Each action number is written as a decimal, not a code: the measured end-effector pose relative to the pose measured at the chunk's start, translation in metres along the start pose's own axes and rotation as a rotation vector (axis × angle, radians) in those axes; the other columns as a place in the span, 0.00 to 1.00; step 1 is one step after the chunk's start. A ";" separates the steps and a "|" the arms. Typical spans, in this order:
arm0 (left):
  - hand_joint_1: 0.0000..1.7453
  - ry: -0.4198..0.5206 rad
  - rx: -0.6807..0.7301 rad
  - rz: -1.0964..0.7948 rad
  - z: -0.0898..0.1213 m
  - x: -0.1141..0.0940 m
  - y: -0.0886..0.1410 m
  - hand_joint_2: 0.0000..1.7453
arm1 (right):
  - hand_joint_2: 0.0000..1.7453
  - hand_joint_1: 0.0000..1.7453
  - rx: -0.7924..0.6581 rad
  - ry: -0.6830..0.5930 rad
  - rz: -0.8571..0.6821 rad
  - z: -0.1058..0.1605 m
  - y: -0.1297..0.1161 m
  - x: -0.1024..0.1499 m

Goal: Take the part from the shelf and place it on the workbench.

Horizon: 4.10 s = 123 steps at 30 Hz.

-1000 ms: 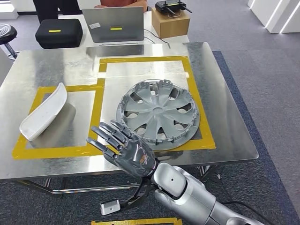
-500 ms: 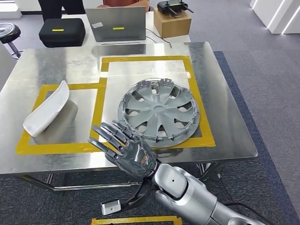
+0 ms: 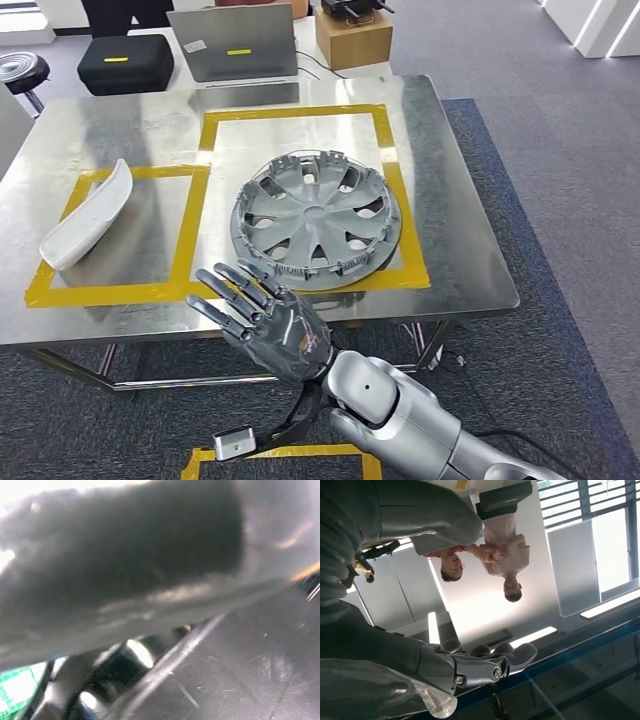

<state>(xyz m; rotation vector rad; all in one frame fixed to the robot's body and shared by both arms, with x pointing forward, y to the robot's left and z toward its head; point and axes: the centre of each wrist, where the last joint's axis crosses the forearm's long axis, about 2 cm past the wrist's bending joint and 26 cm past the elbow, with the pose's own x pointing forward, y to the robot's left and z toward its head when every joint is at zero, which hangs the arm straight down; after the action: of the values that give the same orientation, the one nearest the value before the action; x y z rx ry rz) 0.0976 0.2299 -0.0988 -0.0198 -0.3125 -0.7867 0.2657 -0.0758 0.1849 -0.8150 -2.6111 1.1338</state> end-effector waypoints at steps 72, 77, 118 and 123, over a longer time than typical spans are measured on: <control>0.00 0.160 0.101 0.264 0.005 -0.031 -0.037 0.00 | 1.00 0.00 0.814 1.491 -0.244 0.338 0.043 0.084; 0.00 0.159 0.133 0.335 0.006 -0.034 -0.037 0.00 | 1.00 0.00 0.987 1.877 -0.411 0.369 0.034 0.111; 0.00 0.167 0.180 0.455 0.008 -0.035 -0.052 0.00 | 0.00 0.00 1.039 2.060 -0.658 0.379 0.031 0.119; 0.00 0.171 0.179 0.455 0.008 -0.036 -0.052 0.00 | 0.00 0.00 1.043 2.062 -0.662 0.379 0.031 0.121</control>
<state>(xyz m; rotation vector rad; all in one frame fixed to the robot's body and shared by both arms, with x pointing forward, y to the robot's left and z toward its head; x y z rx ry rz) 0.0350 0.2190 -0.1066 0.1399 -0.2031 -0.3044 0.0387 -0.2275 -0.1064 -0.2895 -0.3278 0.5103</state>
